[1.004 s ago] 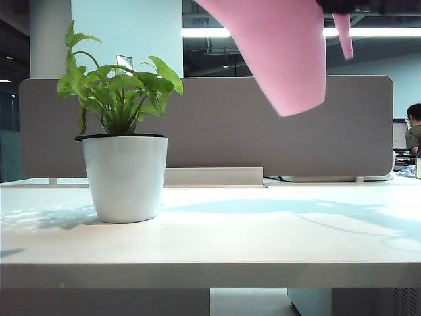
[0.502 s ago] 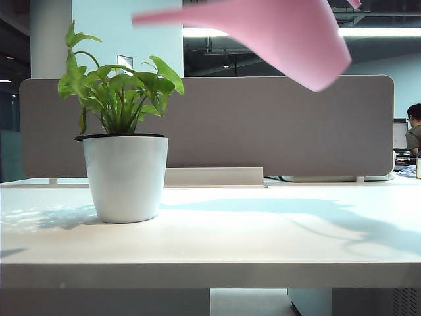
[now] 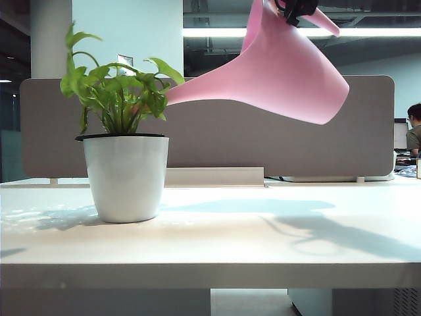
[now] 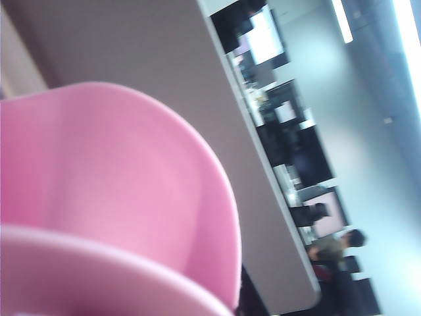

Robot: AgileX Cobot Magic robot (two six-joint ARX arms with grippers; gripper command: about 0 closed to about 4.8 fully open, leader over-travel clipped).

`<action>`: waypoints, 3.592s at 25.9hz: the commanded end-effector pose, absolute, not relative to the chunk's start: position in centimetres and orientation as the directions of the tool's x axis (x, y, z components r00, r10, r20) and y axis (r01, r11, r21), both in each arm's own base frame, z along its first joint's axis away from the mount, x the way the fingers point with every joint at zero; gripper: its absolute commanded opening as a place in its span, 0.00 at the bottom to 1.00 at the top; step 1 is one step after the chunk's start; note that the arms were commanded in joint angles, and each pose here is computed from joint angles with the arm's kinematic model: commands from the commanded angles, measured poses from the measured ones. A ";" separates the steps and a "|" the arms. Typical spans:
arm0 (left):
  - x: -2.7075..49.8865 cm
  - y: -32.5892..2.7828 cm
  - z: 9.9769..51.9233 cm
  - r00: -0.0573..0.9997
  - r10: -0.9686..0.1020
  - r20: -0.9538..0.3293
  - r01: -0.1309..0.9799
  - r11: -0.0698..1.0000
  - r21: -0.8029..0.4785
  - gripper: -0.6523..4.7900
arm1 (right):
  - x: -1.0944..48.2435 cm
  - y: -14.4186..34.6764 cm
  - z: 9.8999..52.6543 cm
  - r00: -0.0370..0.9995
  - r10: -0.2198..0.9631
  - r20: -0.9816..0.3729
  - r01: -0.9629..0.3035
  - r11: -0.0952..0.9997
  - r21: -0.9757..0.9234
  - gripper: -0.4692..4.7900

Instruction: Pick up the watering can from the table, water the potted plant, and put the can back.

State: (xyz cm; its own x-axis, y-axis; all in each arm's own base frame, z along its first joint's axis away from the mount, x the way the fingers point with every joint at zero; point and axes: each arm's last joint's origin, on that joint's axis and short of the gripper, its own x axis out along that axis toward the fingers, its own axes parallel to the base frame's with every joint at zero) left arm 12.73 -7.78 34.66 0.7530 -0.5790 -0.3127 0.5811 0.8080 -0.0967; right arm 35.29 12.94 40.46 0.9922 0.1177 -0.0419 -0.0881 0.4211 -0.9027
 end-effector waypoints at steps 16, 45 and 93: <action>12.7 -7.8 34.9 0.755 -0.583 -0.300 0.585 0.806 -0.093 0.13 | 34.2 12.5 43.8 0.986 0.049 0.159 0.126 0.408 -0.904 0.08; 12.6 -7.7 34.9 0.757 -0.584 -0.294 0.586 0.805 -0.092 0.13 | 30.9 8.7 18.7 0.999 0.039 -0.032 -0.042 0.996 -0.083 0.08; 9.3 -3.3 28.9 0.875 -0.411 -0.255 0.402 0.911 -0.090 0.13 | 13.8 4.1 19.8 0.983 0.185 0.013 -0.185 0.974 0.130 0.09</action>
